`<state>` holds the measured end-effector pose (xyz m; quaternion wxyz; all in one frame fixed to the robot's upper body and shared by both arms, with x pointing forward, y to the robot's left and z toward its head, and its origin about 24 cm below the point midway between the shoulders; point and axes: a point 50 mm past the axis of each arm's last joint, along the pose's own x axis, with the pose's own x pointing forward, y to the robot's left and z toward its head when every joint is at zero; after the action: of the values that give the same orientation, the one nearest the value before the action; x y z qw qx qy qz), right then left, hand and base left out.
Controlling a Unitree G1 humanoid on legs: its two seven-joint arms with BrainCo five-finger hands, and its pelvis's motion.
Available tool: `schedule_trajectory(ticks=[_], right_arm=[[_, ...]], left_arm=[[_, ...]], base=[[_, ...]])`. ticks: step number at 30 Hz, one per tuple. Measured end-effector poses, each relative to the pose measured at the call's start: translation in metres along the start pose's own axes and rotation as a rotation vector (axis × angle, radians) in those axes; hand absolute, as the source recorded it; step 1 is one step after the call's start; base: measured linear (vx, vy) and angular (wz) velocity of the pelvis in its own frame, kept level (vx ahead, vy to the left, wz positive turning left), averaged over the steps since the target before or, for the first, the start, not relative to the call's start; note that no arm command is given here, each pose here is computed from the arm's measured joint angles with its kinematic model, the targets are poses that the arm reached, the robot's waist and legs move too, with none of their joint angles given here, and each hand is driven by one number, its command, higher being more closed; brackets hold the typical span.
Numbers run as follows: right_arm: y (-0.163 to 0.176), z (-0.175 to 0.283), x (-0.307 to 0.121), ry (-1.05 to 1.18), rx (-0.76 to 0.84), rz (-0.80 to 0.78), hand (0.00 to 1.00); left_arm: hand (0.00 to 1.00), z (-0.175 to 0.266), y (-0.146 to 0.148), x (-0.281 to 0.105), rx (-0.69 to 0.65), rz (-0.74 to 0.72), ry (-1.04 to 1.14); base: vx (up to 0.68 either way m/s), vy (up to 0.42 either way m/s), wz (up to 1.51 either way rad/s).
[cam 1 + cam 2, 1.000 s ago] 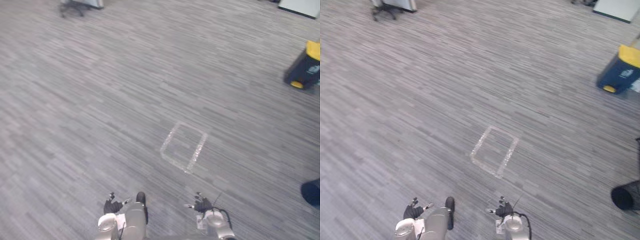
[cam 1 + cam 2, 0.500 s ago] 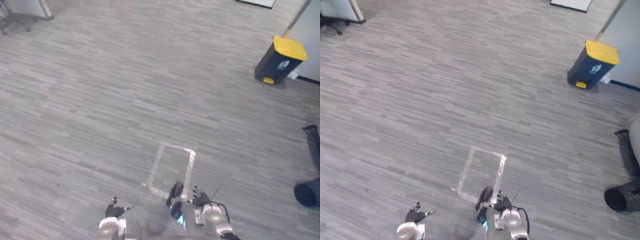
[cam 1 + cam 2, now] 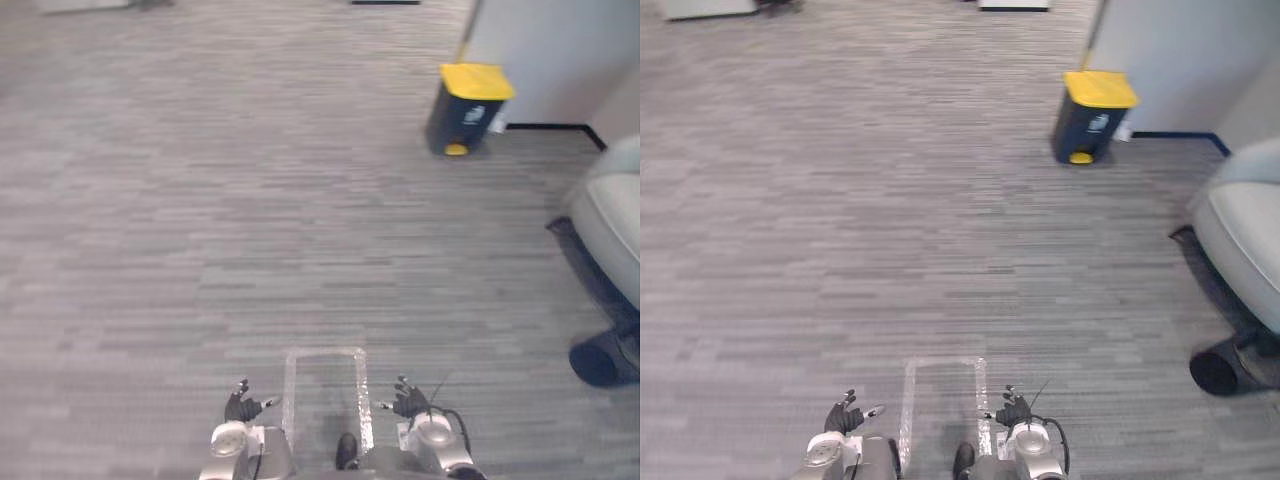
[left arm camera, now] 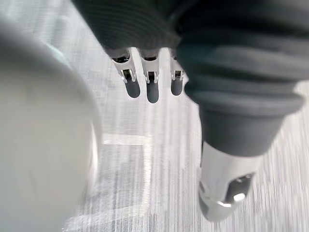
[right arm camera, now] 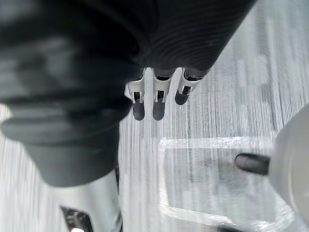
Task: Organize the slippers on the shoe rack
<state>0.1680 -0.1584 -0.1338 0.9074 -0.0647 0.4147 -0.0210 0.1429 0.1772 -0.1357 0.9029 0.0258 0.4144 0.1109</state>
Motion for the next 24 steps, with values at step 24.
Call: schedule_trajectory(ticks=[24], right_arm=[[-0.009, -0.013, -0.004, 0.032, -0.014, -0.022, 0.0]], left_arm=[[0.0, -0.012, 0.002, -0.002, 0.039, -0.02, 0.046]], base=[[0.2, 0.086, -0.86]])
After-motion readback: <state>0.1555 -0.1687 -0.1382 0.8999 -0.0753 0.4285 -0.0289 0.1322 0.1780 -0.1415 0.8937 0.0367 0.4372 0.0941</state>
